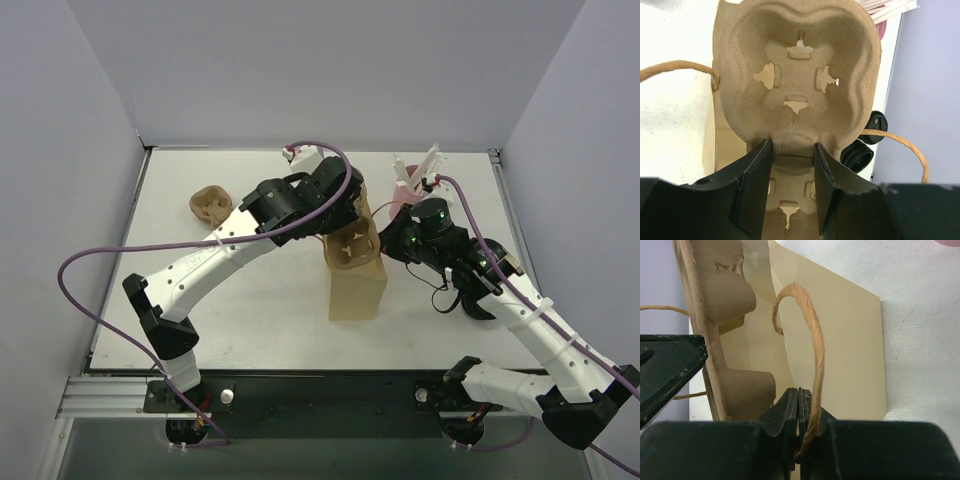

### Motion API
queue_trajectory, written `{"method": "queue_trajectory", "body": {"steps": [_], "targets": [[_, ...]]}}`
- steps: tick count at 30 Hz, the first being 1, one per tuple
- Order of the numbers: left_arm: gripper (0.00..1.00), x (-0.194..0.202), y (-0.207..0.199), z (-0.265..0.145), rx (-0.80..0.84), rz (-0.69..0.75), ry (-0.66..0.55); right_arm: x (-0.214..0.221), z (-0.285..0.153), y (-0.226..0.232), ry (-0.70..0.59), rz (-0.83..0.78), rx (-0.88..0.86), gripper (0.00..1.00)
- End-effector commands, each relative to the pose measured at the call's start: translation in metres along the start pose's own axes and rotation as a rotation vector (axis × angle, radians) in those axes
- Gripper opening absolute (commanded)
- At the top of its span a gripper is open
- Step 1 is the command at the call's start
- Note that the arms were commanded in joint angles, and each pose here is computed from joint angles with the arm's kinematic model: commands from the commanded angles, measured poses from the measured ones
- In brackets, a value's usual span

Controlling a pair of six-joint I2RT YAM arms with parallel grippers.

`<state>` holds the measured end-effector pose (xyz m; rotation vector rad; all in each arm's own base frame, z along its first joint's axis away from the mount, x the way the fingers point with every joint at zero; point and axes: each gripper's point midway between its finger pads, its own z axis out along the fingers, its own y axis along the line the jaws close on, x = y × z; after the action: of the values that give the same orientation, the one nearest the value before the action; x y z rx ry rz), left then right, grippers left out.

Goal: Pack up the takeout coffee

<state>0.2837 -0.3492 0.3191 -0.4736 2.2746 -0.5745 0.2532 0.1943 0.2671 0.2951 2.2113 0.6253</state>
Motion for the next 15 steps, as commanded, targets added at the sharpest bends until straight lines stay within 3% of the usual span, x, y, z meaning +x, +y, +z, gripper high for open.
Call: {"method": "queue_trajectory", "body": {"steps": [1, 15], "targets": [[0.19, -0.020, -0.021, -0.019, 0.112, -0.060, -0.035, 0.000, -0.002, 0.000, -0.010, -0.011, -0.004, 0.00], [0.17, 0.018, 0.014, -0.005, -0.002, -0.047, 0.060, -0.005, -0.003, 0.002, -0.024, -0.012, -0.003, 0.00]]}}
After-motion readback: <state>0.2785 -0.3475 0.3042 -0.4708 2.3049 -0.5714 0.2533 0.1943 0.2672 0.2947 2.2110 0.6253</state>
